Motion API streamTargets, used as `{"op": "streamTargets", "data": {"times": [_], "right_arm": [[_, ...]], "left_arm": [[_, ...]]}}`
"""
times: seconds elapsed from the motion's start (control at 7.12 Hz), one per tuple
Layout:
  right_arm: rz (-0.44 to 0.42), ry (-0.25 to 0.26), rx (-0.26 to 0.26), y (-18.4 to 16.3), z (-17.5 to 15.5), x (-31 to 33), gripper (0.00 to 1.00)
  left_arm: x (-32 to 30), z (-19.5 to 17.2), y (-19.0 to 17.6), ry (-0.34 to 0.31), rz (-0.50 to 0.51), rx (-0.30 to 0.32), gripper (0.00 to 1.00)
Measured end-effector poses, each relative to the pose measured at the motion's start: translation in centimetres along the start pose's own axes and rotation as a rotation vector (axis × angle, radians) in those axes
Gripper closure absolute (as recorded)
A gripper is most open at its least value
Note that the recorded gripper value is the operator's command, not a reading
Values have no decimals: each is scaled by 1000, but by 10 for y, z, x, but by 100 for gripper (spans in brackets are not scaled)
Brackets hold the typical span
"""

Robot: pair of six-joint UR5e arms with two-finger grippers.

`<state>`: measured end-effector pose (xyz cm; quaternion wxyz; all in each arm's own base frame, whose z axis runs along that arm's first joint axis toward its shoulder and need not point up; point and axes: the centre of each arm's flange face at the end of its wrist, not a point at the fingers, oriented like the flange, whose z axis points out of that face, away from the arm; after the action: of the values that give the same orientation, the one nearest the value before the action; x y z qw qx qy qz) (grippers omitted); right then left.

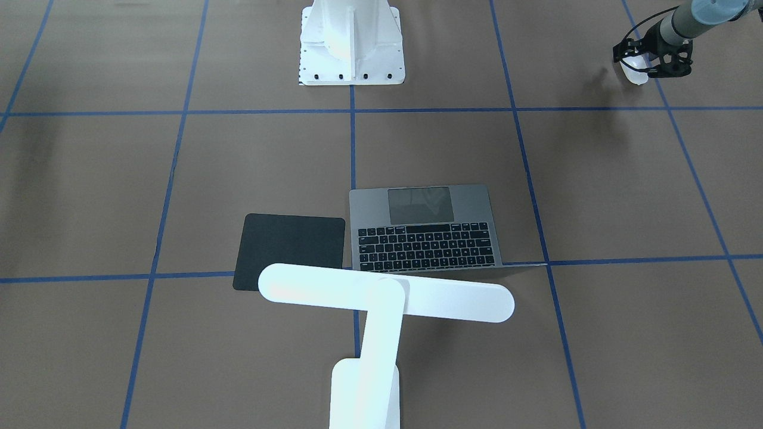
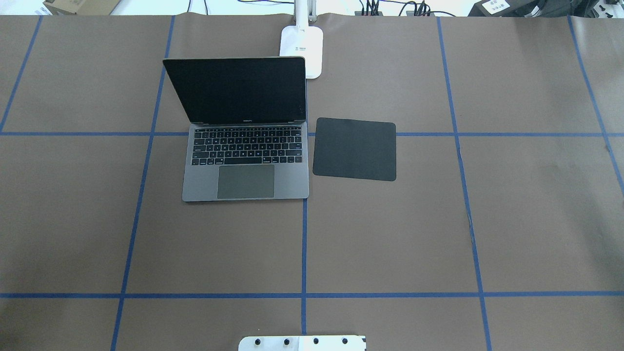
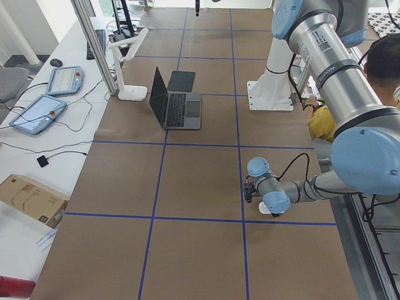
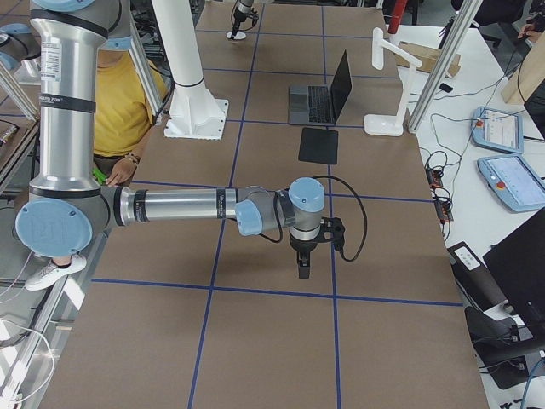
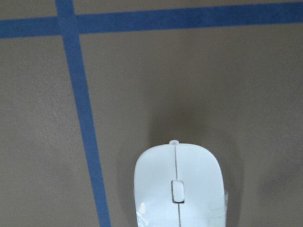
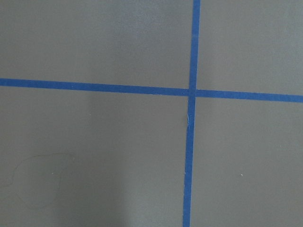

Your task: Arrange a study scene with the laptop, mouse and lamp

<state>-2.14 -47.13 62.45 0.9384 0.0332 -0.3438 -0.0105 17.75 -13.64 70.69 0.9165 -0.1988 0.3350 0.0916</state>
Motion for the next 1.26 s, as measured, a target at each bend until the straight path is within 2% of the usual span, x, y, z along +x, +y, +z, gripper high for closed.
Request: {"op": "streamTargets", "data": {"times": [0.14, 0.42, 0.56, 0.84, 1.26], "right_arm": [[0, 0, 0, 0, 0, 0, 0], [-1, -1, 2, -1, -1, -1, 0], [-1, -1, 2, -1, -1, -1, 0], [-3, -1, 4, -2, -1, -2, 0], [-6, -3, 7, -5, -3, -4, 0]], "left_arm": [[-3, 4, 0, -4, 0, -4, 11], [-5, 5, 1, 1, 5, -2, 43], [-5, 5, 1, 2, 6, -1, 48], [-4, 4, 1, 14, 15, 4, 48], [6, -12, 8, 102, 64, 29, 51]]}}
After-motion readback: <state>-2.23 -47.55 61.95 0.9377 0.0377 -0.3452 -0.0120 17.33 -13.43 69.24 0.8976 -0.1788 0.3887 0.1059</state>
